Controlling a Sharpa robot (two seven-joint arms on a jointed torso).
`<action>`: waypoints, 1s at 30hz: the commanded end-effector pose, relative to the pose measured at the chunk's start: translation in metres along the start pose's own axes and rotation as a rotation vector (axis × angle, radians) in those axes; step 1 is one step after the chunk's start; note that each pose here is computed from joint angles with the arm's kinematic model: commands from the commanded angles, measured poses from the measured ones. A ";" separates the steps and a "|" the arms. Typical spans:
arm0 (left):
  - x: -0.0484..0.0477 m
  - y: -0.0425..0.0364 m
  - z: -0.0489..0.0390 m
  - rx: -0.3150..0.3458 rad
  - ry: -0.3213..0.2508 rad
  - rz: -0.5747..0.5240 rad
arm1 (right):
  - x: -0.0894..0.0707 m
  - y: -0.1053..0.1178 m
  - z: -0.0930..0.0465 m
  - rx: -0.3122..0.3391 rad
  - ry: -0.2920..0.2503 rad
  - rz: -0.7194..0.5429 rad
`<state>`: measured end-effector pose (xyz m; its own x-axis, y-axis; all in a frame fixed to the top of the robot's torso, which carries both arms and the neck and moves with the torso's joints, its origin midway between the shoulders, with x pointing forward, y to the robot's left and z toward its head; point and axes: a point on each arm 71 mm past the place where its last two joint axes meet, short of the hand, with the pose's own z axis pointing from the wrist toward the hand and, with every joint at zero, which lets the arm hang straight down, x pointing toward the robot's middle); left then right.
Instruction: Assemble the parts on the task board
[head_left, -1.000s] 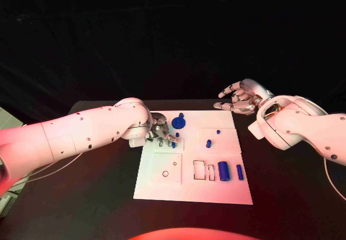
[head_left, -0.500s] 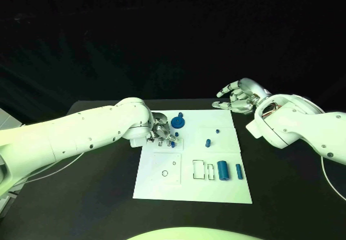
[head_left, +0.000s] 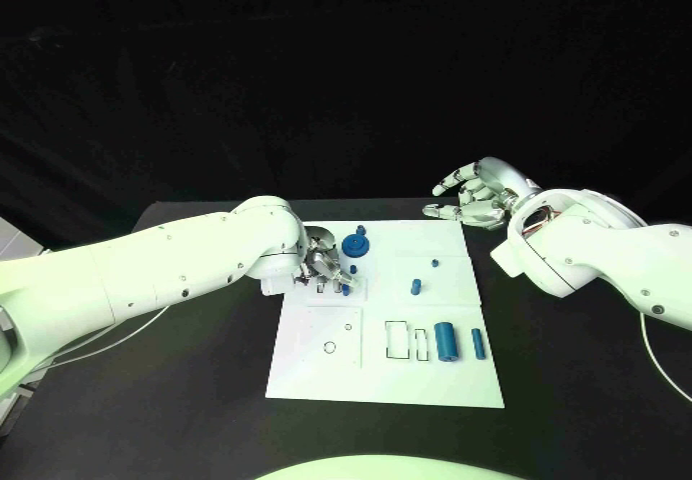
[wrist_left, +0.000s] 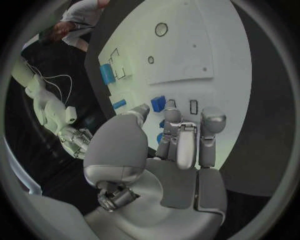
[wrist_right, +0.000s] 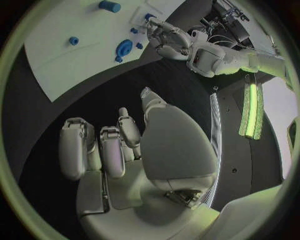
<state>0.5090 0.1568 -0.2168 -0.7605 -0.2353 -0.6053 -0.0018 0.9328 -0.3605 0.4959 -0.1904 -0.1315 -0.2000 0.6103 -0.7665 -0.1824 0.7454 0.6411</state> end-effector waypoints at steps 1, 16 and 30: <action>0.0015 -0.0027 0.0000 0.012 0.025 0.010 | 0.002 0.001 0.000 -0.007 0.014 -0.014; 0.0031 -0.0035 0.0003 0.033 0.043 -0.016 | 0.003 0.001 0.001 -0.002 0.030 -0.019; 0.0029 -0.0007 -0.0046 0.066 0.035 -0.161 | 0.004 -0.002 0.000 0.010 0.042 -0.024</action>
<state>0.5037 0.1581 -0.2169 -0.7861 -0.3139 -0.5325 -0.0526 0.8923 -0.4483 0.4958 -0.1898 -0.1344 -0.2222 0.5975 -0.7704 -0.1727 0.7536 0.6343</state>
